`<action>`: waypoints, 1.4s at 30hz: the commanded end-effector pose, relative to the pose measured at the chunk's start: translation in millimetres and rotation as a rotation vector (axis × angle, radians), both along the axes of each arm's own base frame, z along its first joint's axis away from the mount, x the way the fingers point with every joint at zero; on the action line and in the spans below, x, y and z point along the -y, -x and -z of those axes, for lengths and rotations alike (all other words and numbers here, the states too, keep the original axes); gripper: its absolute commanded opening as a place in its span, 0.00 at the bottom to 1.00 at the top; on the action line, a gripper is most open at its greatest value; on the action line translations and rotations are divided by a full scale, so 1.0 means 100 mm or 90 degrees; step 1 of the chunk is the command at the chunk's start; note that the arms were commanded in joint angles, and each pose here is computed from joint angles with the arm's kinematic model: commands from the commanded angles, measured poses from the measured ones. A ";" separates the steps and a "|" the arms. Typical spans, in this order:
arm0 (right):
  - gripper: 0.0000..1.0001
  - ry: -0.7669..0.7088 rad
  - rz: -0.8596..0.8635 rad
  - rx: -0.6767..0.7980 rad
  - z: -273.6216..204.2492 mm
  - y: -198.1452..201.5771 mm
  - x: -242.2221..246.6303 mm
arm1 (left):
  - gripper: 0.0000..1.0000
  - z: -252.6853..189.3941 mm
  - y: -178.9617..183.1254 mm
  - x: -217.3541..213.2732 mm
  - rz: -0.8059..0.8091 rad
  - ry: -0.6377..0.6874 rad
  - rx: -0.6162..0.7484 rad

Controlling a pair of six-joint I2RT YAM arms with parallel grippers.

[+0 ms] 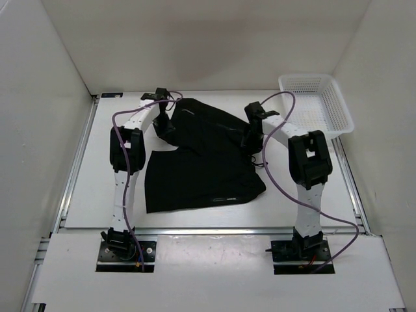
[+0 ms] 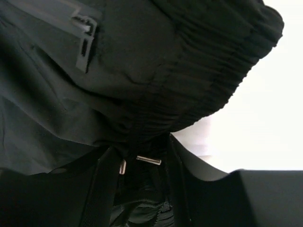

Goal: Fold and stack the shorts
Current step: Flatten the shorts out

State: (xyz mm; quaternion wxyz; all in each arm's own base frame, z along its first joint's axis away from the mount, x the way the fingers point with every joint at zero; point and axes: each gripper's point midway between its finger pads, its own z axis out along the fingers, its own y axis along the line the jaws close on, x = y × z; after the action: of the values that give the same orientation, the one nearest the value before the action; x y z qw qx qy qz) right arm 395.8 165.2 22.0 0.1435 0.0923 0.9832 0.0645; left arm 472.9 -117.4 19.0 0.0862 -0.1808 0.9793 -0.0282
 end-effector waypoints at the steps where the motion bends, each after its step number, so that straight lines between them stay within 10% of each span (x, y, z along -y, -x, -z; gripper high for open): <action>1: 0.46 0.039 -0.051 0.014 -0.03 -0.08 -0.17 | 0.10 -0.18 0.10 -0.34 -0.038 -0.042 0.009; 10: 0.57 0.146 -0.090 0.052 -0.14 -0.02 -0.01 | 0.12 -0.22 0.59 -1.00 -0.110 -0.065 0.004; 19: 0.91 0.159 -0.036 0.171 -0.84 -0.43 -0.01 | 0.55 -0.86 0.10 -0.78 -0.078 -0.017 0.097; 24: 0.87 0.164 -0.023 0.216 -1.01 -0.76 0.01 | 0.75 -1.15 -0.44 -0.64 -0.066 0.033 0.182; 29: 0.60 0.161 -0.033 0.223 -1.02 -1.21 0.00 | 0.87 -1.03 -0.78 -0.46 -0.054 0.076 0.212; 42: 0.82 0.076 -0.120 0.173 -0.52 -1.32 -0.09 | 0.85 -0.82 -1.32 -0.20 -0.038 0.146 0.283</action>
State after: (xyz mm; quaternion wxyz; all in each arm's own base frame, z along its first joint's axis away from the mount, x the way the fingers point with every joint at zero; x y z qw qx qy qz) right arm 530.1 156.7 70.4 0.2717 0.0187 0.9622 -0.0040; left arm 589.0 -84.3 56.5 0.2297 -0.2204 0.9381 -0.1369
